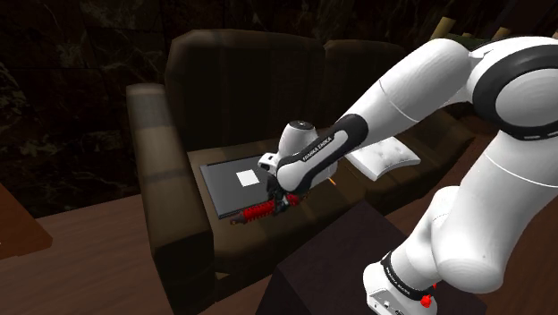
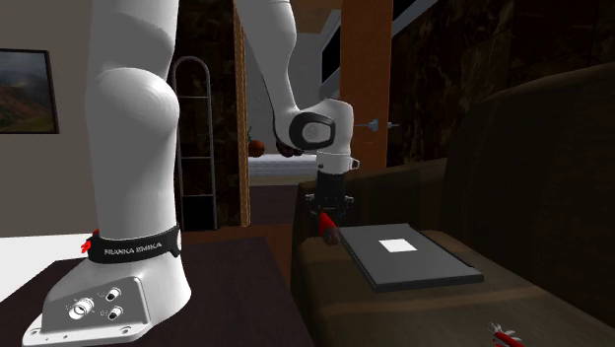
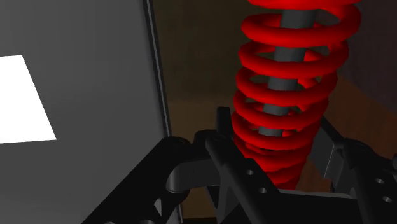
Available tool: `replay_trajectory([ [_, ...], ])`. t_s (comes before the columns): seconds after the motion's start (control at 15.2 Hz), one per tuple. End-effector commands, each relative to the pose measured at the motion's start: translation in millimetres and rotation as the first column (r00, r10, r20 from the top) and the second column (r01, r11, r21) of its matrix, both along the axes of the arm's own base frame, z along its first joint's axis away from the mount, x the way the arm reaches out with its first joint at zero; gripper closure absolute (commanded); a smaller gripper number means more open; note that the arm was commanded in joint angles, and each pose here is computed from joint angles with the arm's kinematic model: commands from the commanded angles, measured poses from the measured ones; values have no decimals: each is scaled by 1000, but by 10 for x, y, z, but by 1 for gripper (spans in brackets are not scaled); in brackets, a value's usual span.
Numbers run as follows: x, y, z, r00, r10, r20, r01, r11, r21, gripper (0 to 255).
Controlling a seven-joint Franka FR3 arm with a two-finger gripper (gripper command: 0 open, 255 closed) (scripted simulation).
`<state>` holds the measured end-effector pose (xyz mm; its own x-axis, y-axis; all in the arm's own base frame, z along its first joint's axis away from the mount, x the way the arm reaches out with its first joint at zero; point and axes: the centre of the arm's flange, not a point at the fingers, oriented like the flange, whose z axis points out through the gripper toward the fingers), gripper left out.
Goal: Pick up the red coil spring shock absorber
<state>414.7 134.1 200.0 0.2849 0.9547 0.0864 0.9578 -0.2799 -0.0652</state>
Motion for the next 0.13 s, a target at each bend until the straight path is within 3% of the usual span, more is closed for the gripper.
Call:
replay_trajectory([
  [0.0, 5, 0, 62, 1000, 0, 0, 0, 1000, 0, 255],
  [0.07, 4, 0, 62, 1000, 0, 0, 0, 1000, 0, 255],
])
